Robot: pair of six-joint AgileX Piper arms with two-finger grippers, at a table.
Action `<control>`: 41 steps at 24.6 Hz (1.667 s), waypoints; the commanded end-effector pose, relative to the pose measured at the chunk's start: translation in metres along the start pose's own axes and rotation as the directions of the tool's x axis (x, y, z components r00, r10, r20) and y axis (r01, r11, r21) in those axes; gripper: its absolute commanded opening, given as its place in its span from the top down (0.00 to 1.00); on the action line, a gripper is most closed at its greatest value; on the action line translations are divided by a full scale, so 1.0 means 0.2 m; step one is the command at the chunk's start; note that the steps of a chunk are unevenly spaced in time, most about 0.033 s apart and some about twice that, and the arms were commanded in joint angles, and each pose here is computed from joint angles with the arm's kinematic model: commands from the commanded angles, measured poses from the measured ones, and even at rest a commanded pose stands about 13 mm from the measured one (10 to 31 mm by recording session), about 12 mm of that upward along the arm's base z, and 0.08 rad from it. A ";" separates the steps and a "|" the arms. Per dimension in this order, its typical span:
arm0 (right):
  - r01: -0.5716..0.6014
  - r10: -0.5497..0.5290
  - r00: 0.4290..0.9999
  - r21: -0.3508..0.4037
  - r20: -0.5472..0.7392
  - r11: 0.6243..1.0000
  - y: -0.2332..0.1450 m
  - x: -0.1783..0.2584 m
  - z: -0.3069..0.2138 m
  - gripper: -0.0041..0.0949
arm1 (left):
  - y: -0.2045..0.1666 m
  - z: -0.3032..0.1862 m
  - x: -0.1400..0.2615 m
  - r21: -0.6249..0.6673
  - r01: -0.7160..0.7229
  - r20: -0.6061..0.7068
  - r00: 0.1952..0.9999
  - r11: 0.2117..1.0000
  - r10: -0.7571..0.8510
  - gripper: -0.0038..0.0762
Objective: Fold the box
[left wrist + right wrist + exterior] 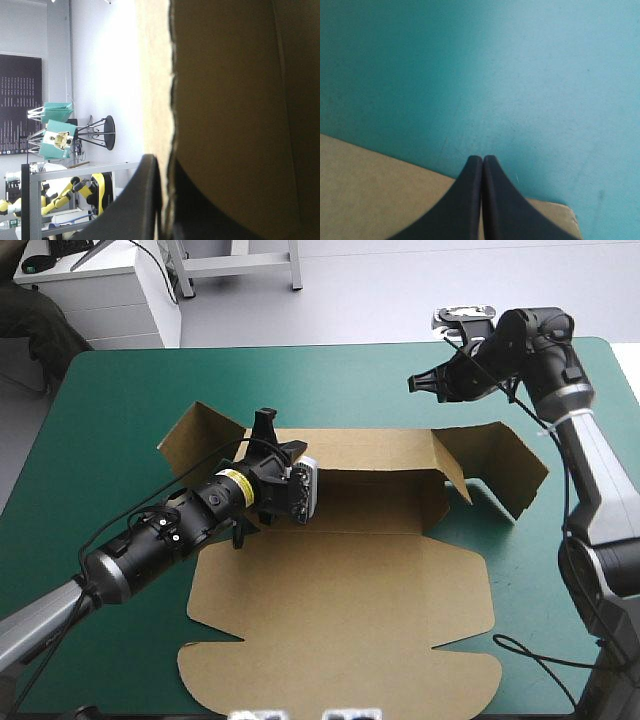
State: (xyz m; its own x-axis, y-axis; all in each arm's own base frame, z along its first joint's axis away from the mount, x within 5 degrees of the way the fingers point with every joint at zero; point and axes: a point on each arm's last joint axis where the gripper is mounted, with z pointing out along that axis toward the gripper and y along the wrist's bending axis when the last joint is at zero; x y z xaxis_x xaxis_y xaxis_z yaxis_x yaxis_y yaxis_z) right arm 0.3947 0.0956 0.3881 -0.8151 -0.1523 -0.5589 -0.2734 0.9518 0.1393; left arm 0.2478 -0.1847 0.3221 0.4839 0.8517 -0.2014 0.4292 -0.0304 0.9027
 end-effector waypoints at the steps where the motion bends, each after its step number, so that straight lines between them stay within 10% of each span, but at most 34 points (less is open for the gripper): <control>1: -0.028 0.030 0.998 -0.034 0.048 0.999 0.03 -0.07 -0.07 0.98 | 0.05 -0.05 0.00 -0.012 0.036 -0.019 0.999 0.999 -0.037 0.96; 24: 0.023 -0.017 0.994 0.055 -0.110 0.998 -0.01 0.19 -0.07 0.98 | 0.04 -0.05 0.02 0.019 0.011 -0.054 0.998 1.000 -0.009 0.96; 31: 0.035 -0.046 0.984 -0.063 -0.171 0.997 0.03 0.33 -0.08 0.98 | 0.03 -0.05 0.02 0.026 0.011 -0.060 0.998 1.000 -0.010 0.96; 41: -0.048 0.045 0.988 -0.018 -0.149 0.999 -0.18 0.34 -0.13 0.98 | 0.06 -0.06 0.02 0.001 0.150 -0.077 0.986 0.989 -0.149 0.96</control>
State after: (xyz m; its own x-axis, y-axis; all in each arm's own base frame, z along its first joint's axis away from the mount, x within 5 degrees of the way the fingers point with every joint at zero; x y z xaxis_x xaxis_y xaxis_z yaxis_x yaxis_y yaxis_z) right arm 0.3513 0.0535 0.3474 -0.8986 -0.1360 -0.4171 -0.2285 0.9567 0.1803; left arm 0.2461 -0.1792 0.3250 0.4098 0.8770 -0.2511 0.4819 0.0256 0.8759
